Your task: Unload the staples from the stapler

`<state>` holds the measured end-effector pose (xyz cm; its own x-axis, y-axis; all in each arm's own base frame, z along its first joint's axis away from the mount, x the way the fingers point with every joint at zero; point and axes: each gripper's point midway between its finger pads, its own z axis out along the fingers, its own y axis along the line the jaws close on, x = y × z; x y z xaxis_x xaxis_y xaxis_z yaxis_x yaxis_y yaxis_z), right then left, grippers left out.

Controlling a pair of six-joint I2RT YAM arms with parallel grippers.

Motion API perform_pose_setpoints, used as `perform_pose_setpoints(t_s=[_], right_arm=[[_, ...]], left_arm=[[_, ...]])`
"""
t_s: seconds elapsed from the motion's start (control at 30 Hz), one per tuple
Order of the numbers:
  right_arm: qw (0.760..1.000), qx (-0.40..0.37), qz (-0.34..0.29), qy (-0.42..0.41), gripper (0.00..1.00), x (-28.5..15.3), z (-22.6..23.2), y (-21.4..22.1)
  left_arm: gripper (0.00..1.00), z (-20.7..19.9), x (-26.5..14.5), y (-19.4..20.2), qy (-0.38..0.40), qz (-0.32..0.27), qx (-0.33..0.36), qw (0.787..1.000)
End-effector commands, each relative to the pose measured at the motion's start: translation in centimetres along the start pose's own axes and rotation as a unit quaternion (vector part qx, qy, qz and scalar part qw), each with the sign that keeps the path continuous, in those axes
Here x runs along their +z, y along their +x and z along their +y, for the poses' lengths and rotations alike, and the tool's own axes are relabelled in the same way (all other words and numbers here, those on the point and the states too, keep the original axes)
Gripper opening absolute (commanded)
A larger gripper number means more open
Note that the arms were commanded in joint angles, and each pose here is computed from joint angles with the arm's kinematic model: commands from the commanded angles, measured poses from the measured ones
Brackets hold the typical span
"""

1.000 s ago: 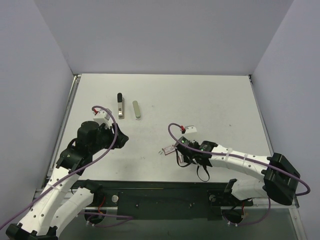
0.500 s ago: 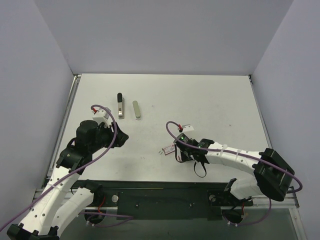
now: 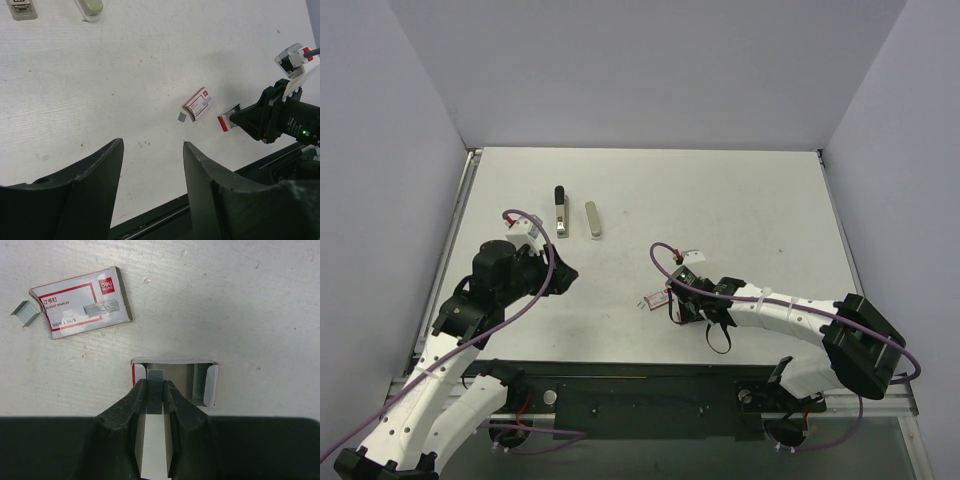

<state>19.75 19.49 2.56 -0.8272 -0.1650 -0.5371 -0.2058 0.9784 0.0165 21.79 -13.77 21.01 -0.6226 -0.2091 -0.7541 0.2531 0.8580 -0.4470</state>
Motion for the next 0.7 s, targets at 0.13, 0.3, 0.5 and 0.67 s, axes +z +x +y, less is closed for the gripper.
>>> perform_pose_setpoints(t_s=[0.13, 0.3, 0.5, 0.67], right_arm=[[1.000, 0.001, 0.010, 0.017, 0.08, 0.31, -0.92, 0.83], [1.000, 0.000, 0.011, 0.023, 0.08, 0.30, -1.16, 0.95], [1.000, 0.002, 0.013, 0.026, 0.08, 0.52, -1.15, 0.95], [0.999, 0.000, 0.012, 0.030, 0.08, 0.64, -1.22, 0.87]], left_arm=[[0.61, -0.58, -0.11, -1.10, 0.016, -0.023, 0.007, 1.000], [0.61, -0.56, -0.07, -1.08, 0.015, -0.022, 0.007, 1.000], [0.61, -0.53, -0.06, -1.14, 0.014, -0.023, 0.008, 1.000], [0.61, -0.47, -0.04, -1.10, 0.013, -0.022, 0.007, 1.000]])
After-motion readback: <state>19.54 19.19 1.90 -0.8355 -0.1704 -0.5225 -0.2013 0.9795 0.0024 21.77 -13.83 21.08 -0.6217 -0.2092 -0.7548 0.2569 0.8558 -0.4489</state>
